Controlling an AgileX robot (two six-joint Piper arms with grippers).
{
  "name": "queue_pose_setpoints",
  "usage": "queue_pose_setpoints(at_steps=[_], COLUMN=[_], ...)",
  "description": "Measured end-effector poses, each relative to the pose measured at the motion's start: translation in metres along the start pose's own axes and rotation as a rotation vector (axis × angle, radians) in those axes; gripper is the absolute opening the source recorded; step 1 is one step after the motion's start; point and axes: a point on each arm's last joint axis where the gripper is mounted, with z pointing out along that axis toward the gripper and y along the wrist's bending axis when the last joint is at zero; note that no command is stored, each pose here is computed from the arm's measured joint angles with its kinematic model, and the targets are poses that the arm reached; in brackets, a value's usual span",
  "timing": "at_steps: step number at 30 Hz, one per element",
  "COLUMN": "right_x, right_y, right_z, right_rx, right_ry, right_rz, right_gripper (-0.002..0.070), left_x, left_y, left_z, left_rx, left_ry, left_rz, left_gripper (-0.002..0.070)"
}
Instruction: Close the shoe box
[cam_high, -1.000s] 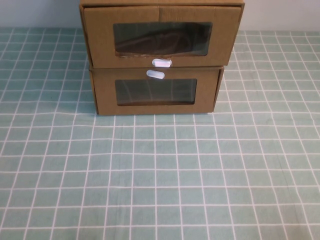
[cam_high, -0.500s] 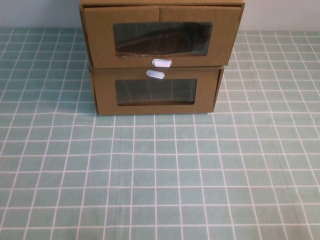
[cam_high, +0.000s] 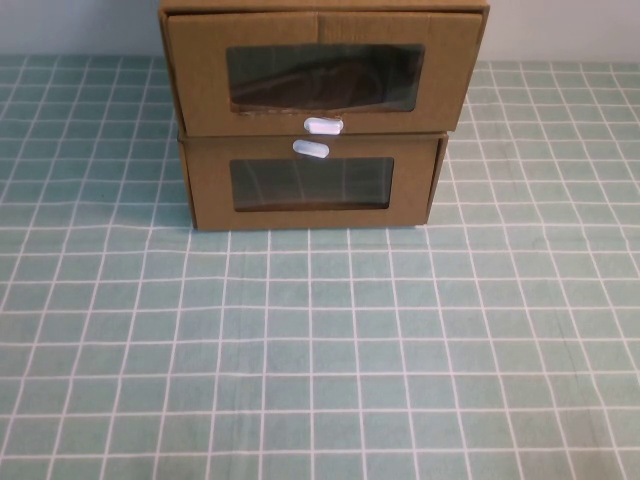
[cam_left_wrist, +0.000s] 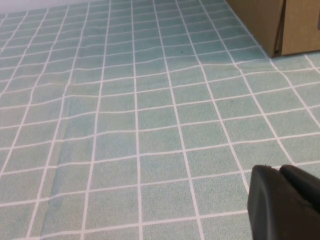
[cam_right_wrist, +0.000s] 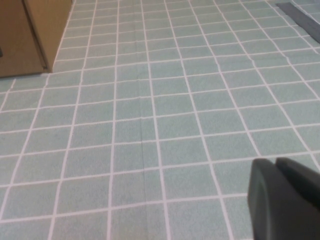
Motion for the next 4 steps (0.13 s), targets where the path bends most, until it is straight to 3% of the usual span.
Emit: queue_pose_setpoints(at_steps=[4], right_x=[0.0], right_y=[0.0], right_z=[0.0], right_rx=[0.0], right_ry=[0.0], right_rz=[0.0], right_gripper=[-0.0011], left_x=[0.0], left_y=[0.0], left_z=[0.0], left_rx=[0.0], left_ry=[0.0], left_rz=[0.0], left_gripper=[-0.0005])
